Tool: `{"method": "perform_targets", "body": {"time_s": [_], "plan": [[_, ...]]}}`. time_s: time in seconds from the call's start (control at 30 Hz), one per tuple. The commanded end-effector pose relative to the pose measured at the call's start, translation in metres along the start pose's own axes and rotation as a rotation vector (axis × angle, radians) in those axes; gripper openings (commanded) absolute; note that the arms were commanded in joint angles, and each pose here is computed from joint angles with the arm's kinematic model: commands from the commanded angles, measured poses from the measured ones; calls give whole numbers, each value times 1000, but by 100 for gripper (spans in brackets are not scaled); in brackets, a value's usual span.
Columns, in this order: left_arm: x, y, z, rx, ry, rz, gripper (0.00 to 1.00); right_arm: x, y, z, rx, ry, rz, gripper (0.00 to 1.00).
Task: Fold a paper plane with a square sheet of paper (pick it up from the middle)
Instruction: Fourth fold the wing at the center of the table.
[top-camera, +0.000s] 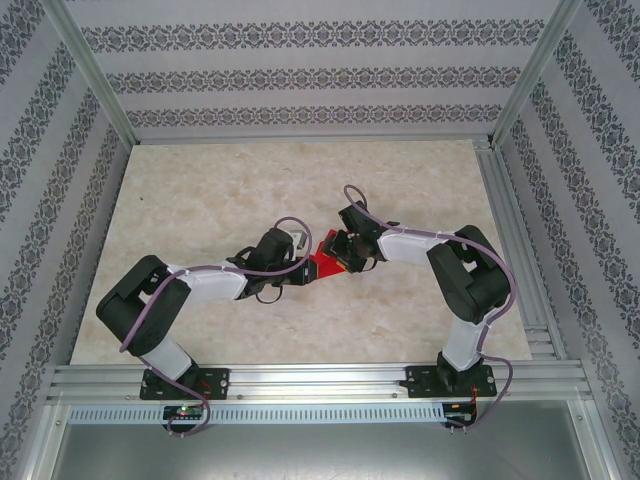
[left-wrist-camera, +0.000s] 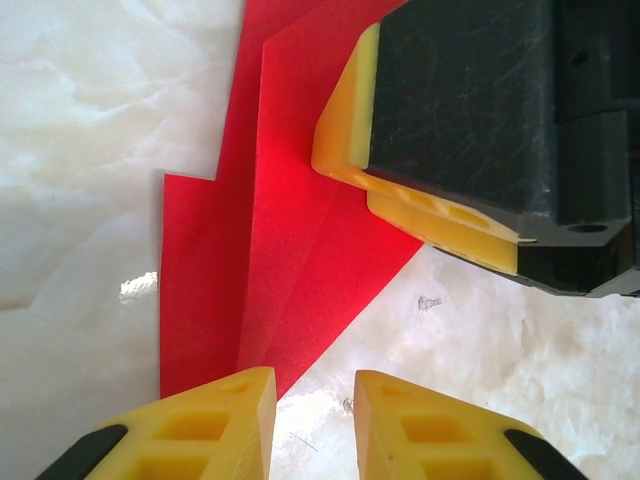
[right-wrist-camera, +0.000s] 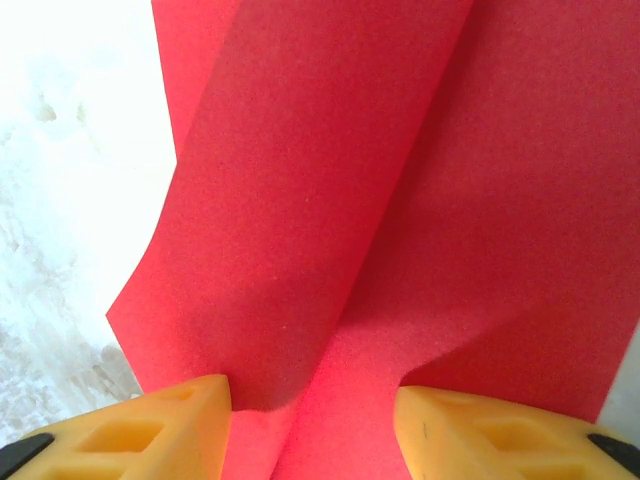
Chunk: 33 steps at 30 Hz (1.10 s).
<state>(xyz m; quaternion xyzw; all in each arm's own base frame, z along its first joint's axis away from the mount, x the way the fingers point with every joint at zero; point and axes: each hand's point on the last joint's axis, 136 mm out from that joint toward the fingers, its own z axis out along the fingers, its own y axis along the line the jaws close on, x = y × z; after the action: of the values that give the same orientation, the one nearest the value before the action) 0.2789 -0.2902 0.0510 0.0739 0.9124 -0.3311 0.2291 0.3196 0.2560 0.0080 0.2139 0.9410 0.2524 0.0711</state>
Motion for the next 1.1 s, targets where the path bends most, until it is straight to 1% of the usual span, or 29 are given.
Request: {"method": "perform_targets", "body": {"time_s": [0.0, 0.1, 0.37, 0.67, 1.07], "plan": [[5, 9, -1, -53, 11, 18, 28, 32, -133, 35, 417, 80, 84, 52], [7, 20, -3, -118, 17, 48, 25, 32, -134, 35, 419, 80, 83, 52], [12, 22, 8, -114, 55, 72, 18, 33, -133, 36, 417, 84, 83, 52], [7, 12, 19, -68, 66, 83, 18, 33, -133, 35, 415, 84, 79, 52], [-5, 12, 32, -78, 52, 91, 19, 33, -132, 35, 405, 85, 78, 52]]}}
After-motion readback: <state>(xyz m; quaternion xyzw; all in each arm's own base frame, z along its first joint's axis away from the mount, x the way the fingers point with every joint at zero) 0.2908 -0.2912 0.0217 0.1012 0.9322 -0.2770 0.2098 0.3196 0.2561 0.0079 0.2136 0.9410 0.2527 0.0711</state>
